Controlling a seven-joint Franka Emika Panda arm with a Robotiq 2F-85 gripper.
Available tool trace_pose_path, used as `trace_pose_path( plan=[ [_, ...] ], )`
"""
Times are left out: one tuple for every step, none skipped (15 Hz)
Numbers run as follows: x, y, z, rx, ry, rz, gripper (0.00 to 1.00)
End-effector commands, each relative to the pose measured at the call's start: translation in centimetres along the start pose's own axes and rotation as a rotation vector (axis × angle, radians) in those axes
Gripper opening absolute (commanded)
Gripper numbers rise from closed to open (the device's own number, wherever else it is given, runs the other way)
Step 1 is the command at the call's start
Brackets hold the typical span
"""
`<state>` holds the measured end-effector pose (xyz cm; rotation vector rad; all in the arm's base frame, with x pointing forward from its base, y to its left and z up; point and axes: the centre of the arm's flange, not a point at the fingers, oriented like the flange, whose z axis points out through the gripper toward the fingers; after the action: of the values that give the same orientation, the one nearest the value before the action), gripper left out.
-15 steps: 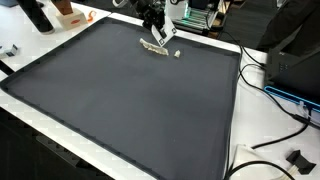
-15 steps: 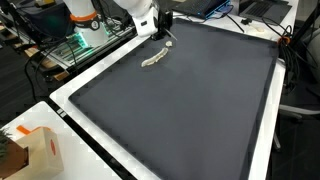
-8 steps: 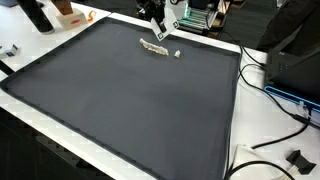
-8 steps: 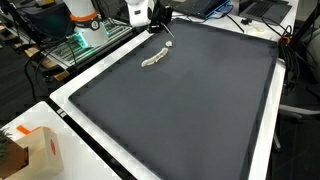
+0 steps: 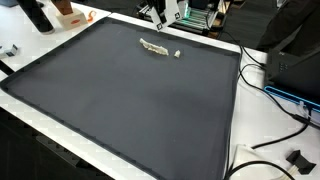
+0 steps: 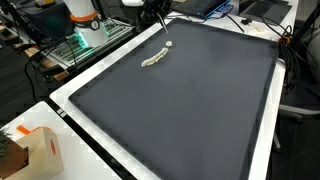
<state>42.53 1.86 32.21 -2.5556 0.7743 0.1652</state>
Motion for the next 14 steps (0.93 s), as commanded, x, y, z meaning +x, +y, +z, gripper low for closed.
trace_pose_path(
  plan=[
    [-2.4,-1.0,-1.8,-0.076,0.036,0.068,0.01],
    [-2.7,-1.5,-2.2,-0.097,0.051,0.084,0.01],
    [-2.9,-1.9,-2.5,-0.118,0.064,0.097,0.01],
    [-3.2,-2.3,-2.8,-0.138,0.075,0.110,0.01],
    [-3.4,-2.7,-3.0,-0.160,0.087,0.122,0.01],
    [-3.7,-3.1,-3.2,-0.181,0.096,0.131,0.01],
    [-3.8,-3.4,-3.3,-0.208,0.101,0.139,0.01],
    [-4.1,-3.8,-3.4,-0.225,0.105,0.147,0.01],
    [-4.3,-4.1,-3.5,-0.246,0.104,0.150,0.01],
    [-4.5,-4.4,-3.6,-0.266,0.105,0.149,0.01],
    [-4.7,-4.7,-3.7,-0.285,0.104,0.147,0.01],
    [-4.9,-4.9,-3.8,-0.307,0.104,0.143,0.01],
    [-5.1,-5.2,-4.0,-0.325,0.103,0.140,0.01],
    [-5.2,-5.4,-4.1,-0.349,0.101,0.135,0.01]
  ],
)
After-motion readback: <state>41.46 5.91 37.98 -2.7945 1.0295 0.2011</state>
